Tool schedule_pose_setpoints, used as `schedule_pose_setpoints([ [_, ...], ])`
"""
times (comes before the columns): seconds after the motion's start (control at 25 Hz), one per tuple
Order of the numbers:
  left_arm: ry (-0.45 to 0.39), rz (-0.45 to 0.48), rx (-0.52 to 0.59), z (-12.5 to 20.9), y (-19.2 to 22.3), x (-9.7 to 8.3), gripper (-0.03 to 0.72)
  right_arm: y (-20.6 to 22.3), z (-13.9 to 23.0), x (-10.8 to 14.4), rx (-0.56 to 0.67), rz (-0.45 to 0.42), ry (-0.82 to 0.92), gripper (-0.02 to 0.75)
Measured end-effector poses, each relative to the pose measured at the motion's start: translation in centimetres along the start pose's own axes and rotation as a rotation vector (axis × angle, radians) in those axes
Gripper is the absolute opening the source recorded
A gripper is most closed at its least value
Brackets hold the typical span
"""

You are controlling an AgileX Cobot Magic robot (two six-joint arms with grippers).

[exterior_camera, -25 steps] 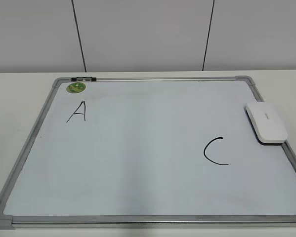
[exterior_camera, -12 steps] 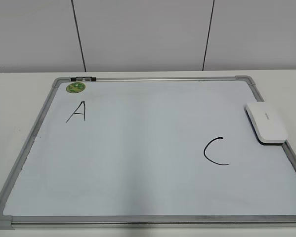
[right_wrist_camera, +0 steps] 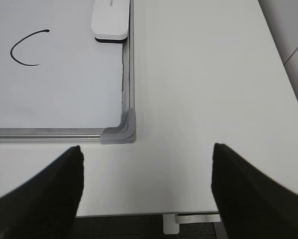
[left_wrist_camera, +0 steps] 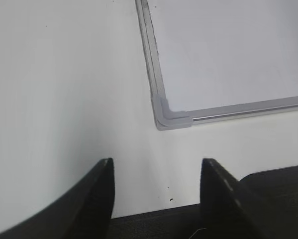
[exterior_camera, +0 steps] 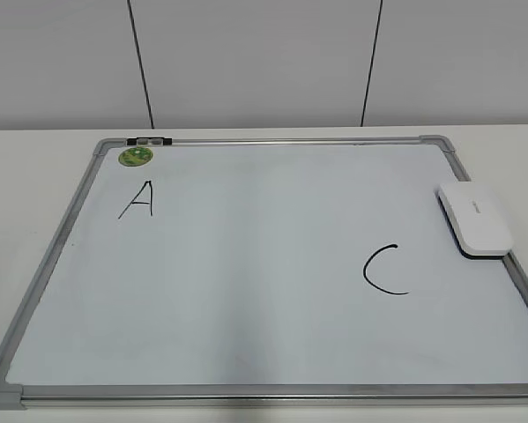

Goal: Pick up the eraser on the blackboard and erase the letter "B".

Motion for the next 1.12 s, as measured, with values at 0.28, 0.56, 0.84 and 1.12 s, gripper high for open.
schedule_pose_setpoints([
  [0.28, 0.001, -0.002, -0.002, 0.0, 0.0, 0.0, 0.420, 0.0, 0.0, 0.0, -0.005, 0.001, 0.000, 0.591],
  [0.56, 0.001, -0.002, -0.002, 0.0, 0.0, 0.0, 0.420, 0.0, -0.1, 0.0, -0.007, 0.001, 0.000, 0.591],
  [0.84, -0.006, -0.006, -0.056, 0.4, -0.7, 0.1, 0.420, 0.0, -0.1, -0.1, -0.003, 0.022, 0.014, 0.591],
  [1.12, -0.023, -0.020, -0.230, 1.9, -2.7, 0.2, 0.420, -1.0, 0.6, 0.0, -0.076, 0.058, 0.035, 0.591],
])
Point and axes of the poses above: a point on each arm's last joint axis where the gripper is mounted, y pointing out along that axis toward the gripper, x along the wrist's bending axis when the last joint is at zero, z = x × y, the point moved 1 cm from there along y, pointing out along that axis toward the gripper, and after that the axes turned 9 degrees about -y, right-handed, at the moved point
